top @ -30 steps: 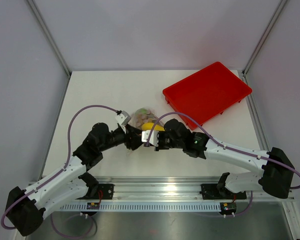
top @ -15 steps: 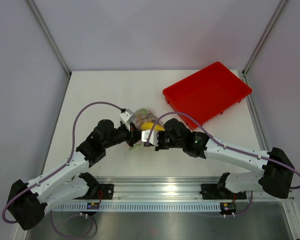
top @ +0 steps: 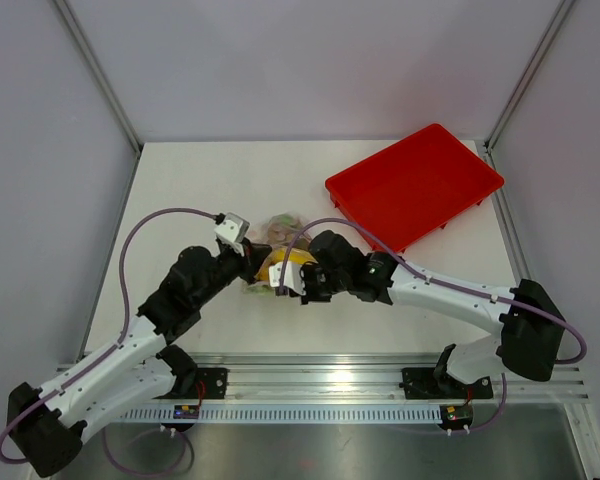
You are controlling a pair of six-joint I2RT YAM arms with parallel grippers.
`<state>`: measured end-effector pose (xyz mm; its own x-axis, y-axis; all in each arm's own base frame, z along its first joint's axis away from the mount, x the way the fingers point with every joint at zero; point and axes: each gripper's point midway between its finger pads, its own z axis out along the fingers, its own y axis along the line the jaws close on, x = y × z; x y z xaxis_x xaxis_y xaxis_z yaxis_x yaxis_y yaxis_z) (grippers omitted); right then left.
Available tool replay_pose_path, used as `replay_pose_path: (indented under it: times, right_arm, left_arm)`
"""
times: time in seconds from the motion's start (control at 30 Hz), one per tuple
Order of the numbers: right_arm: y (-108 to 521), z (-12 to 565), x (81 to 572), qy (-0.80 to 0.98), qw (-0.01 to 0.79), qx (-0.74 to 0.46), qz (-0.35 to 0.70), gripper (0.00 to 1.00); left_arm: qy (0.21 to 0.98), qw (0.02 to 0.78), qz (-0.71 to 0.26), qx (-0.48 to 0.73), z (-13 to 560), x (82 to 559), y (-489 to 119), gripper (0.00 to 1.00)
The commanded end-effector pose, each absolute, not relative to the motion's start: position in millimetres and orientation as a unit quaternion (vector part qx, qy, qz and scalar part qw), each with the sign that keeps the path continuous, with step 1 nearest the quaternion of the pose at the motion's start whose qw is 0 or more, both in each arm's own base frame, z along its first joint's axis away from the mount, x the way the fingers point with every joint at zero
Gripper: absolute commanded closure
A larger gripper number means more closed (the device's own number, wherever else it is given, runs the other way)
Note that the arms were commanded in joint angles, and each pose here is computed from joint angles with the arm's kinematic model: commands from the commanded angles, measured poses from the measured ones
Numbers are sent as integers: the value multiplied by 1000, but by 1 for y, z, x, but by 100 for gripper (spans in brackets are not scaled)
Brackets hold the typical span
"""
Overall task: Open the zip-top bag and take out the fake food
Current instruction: Open the zipper of the food storage bag at the center of the board.
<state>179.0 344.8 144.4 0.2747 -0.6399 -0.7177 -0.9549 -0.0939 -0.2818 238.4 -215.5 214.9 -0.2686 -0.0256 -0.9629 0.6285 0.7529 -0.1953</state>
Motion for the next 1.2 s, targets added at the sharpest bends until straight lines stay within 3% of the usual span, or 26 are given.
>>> replay_pose_path:
  times: [0.0, 0.07, 0.2, 0.63, 0.73, 0.93, 1.17]
  right_arm:
    - [353, 154, 169, 549, 354, -719, 238, 100]
    - [355, 155, 172, 553, 362, -712, 238, 94]
    - [366, 176, 175, 543, 415, -682, 260, 56]
    - [364, 249, 169, 541, 517, -579, 324, 41]
    - [362, 266, 184, 568, 551, -520, 322, 30]
    - [344, 282, 220, 640, 582, -426, 265, 22]
    - [334, 258, 243, 704, 553, -401, 192, 20]
  left_arm:
    - [709, 637, -256, 160, 244, 249, -194, 100]
    - [693, 655, -259, 153, 251, 246, -189, 100]
    - [667, 682, -261, 149, 260, 241, -182, 100]
    - [652, 698, -265, 130, 263, 248, -183, 100]
    - [650, 697, -271, 134, 263, 247, -185, 100]
    - [643, 699, -281, 138, 267, 245, -188, 100]
    - [640, 700, -285, 139, 269, 245, -190, 100]
